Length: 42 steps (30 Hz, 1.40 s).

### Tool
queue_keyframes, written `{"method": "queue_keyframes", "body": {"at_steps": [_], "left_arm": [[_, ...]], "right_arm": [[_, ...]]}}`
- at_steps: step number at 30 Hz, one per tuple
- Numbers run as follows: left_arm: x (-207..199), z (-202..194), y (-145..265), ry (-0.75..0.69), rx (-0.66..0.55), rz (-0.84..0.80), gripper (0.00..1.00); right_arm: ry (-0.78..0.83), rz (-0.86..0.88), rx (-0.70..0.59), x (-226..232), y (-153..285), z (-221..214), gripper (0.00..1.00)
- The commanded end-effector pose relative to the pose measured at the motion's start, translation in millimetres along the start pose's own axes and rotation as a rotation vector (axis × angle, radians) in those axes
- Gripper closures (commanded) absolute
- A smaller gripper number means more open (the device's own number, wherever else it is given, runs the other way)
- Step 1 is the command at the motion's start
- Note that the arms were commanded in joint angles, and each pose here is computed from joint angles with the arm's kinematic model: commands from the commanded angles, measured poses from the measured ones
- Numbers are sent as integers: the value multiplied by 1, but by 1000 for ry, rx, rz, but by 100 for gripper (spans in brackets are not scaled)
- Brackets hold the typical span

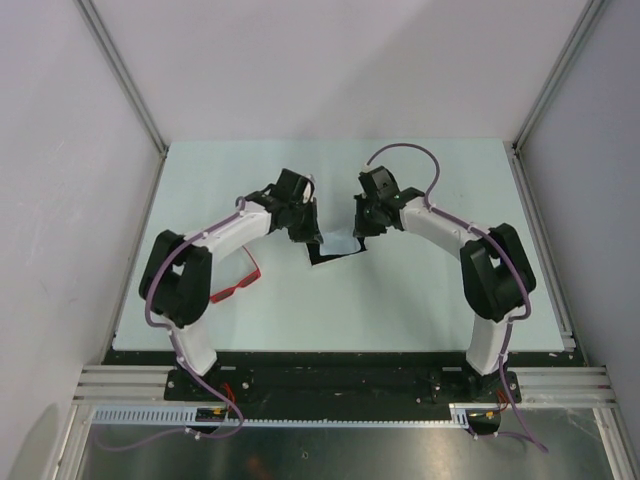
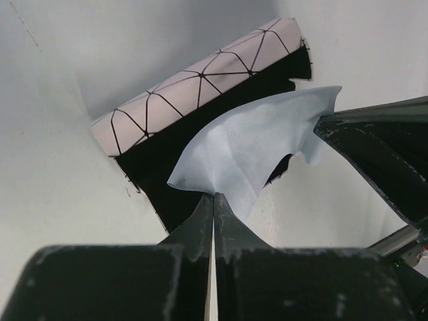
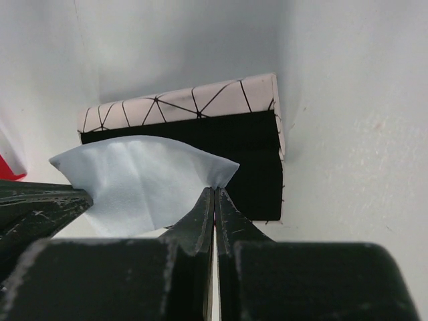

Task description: Organize the sunglasses

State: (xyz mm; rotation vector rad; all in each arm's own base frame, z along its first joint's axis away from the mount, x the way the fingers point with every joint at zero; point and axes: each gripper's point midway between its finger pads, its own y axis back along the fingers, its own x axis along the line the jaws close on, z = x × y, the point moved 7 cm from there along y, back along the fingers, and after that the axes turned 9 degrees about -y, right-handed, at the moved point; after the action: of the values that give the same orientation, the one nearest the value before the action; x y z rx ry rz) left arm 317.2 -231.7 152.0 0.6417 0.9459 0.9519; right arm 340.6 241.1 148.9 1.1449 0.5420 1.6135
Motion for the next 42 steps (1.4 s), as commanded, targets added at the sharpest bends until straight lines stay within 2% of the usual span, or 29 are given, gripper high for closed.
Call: {"method": "queue_keyframes", "body": {"at_steps": [1,21,33,42], "left_arm": [[-2,12,-7,-7,-22,20,100],[22,10,-46,-38,17,149,100],[28,10,-56,-40,21,193,100],[35,2,-57,-34,33,229,100]], "right_arm": [[31,8,-22,7,-7,17,100],[26,-85,43,-12,-47,13,100],[30,-100,-30,-18,-63,18,100],[30,-108,-35,-22,-68,15,100]]}}
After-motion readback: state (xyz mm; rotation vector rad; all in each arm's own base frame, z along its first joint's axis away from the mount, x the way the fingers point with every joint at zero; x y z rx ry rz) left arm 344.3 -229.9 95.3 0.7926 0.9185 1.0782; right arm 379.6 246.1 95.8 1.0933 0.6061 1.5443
